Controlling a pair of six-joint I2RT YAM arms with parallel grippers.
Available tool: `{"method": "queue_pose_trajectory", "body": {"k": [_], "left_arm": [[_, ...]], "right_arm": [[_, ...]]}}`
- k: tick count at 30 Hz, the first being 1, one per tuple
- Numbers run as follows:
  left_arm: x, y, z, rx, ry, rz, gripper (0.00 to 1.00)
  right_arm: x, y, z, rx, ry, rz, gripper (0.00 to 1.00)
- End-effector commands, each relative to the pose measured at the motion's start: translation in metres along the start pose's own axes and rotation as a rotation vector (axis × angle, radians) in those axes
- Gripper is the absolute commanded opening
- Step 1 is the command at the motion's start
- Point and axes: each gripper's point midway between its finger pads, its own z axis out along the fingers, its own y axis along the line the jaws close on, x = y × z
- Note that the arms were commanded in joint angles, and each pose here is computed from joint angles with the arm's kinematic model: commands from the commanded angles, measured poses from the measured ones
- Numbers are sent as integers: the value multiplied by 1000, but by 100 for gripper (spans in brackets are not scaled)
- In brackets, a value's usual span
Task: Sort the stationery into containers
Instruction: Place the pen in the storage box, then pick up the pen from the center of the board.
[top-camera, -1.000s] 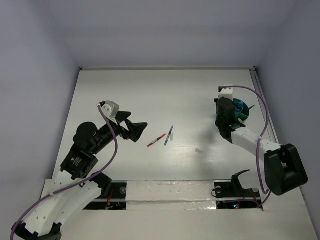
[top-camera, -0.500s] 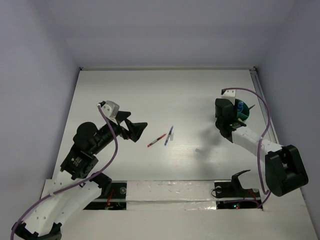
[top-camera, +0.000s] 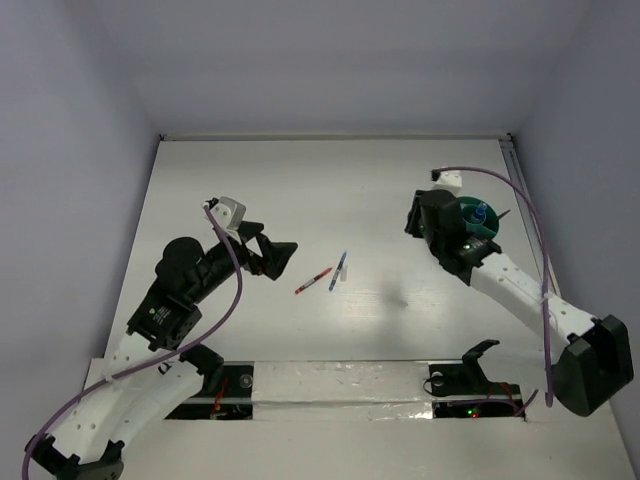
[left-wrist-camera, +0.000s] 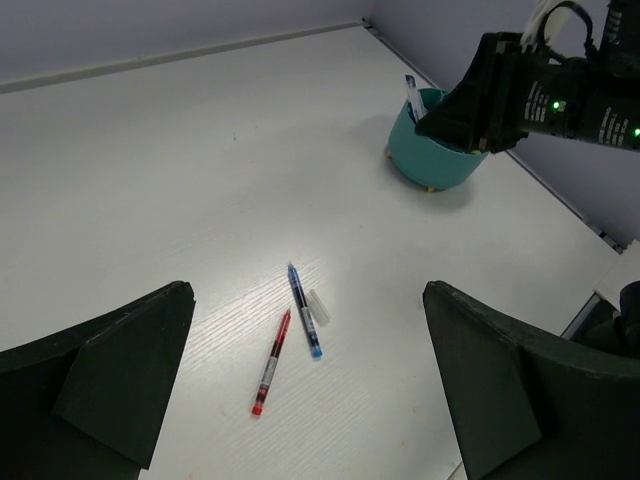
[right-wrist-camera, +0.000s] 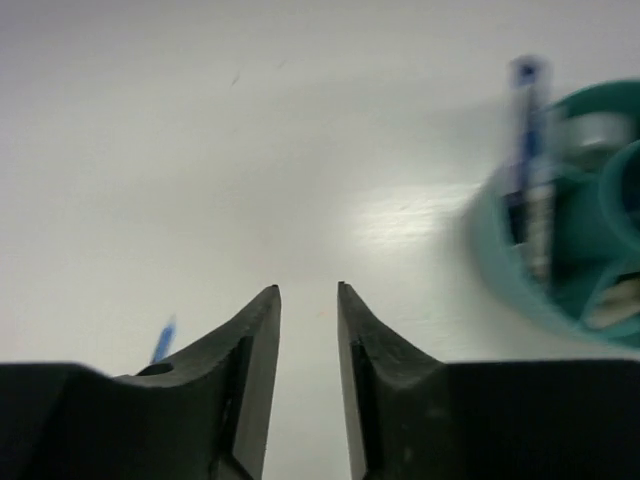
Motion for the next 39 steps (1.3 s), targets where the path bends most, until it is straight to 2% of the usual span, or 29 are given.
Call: {"method": "queue_pose_trajectory", "body": {"k": [1,4,6,8,9,12,16,24,39], "left_arm": [[-4,2,6,-14,-11,7,99],[0,6,10,-26,6,4,99],[1,7,11,-32,13,3,99],[1,9,11,-41,14,2,99],[2,9,11,-42,15,2,99],[3,10,12,-45,17,2,99],[2,8,11,-37,18,2,99],[1,3,10,-12,13,2,99],[-5,-1,5,7,-10,7,99]], "right_arm": [[44,69,-18,-184,194,21,34],[64,108,-23,-258,280,-4,20],[76,129,-25,-316,328,-2,18],[88,145,-21,-336,361,4,24],[94,152,-22,-354,385,4,36],[112,161,-10,-339,440,8,51],[130,170,8,-308,479,7,51],[156,173,36,-220,526,-9,42],[193,160,48,-108,606,-58,32]]}}
